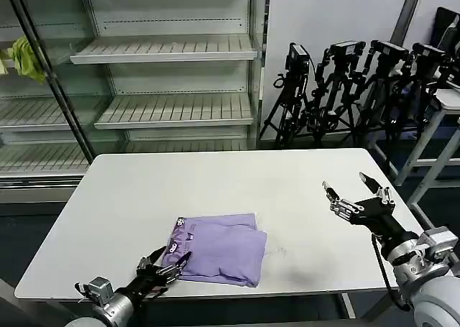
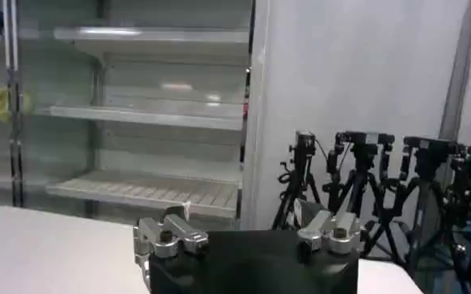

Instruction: Fold and organize the clothes.

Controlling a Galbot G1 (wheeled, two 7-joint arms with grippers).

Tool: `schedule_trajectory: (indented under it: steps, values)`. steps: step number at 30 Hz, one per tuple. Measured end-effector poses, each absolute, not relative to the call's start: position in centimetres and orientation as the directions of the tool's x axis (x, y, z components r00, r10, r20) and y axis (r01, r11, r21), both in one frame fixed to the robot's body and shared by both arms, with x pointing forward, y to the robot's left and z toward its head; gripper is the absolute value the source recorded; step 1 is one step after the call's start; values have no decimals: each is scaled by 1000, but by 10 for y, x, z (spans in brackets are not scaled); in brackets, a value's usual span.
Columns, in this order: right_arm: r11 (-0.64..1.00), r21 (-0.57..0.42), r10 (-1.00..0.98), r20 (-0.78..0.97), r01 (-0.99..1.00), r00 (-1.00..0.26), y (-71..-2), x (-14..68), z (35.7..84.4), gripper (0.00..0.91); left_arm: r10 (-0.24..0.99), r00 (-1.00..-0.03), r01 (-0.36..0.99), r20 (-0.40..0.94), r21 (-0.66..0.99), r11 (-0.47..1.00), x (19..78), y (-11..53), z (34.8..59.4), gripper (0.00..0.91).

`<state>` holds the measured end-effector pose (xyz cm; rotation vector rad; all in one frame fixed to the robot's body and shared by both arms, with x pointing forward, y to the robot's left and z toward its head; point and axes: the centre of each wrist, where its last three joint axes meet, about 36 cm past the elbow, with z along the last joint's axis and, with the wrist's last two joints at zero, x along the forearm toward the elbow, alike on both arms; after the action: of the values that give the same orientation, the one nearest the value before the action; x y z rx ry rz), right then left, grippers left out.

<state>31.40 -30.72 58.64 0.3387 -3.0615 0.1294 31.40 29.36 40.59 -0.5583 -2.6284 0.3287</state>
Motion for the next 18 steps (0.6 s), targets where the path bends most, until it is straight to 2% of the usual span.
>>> schedule_trajectory:
  steps: [5,9,12,15,18]
  values:
    - [974,-69,-212,72,-217,-975,-306,312,584,907,432,-826,331,361,-311,891,313,294,405,494]
    - [974,-67,-212,72,-217,-975,-306,311,583,907,433,-826,331,362,-310,891,314,295,404,302]
    - [974,-68,-214,70,-218,-974,-305,311,584,907,434,-825,334,362,-308,891,314,295,404,232]
    - [974,-68,-214,70,-218,-974,-305,311,584,907,436,-824,337,361,-308,890,314,295,405,191]
    - [974,-67,-213,70,-217,-975,-305,310,584,907,438,-824,339,359,-307,889,314,295,406,191]
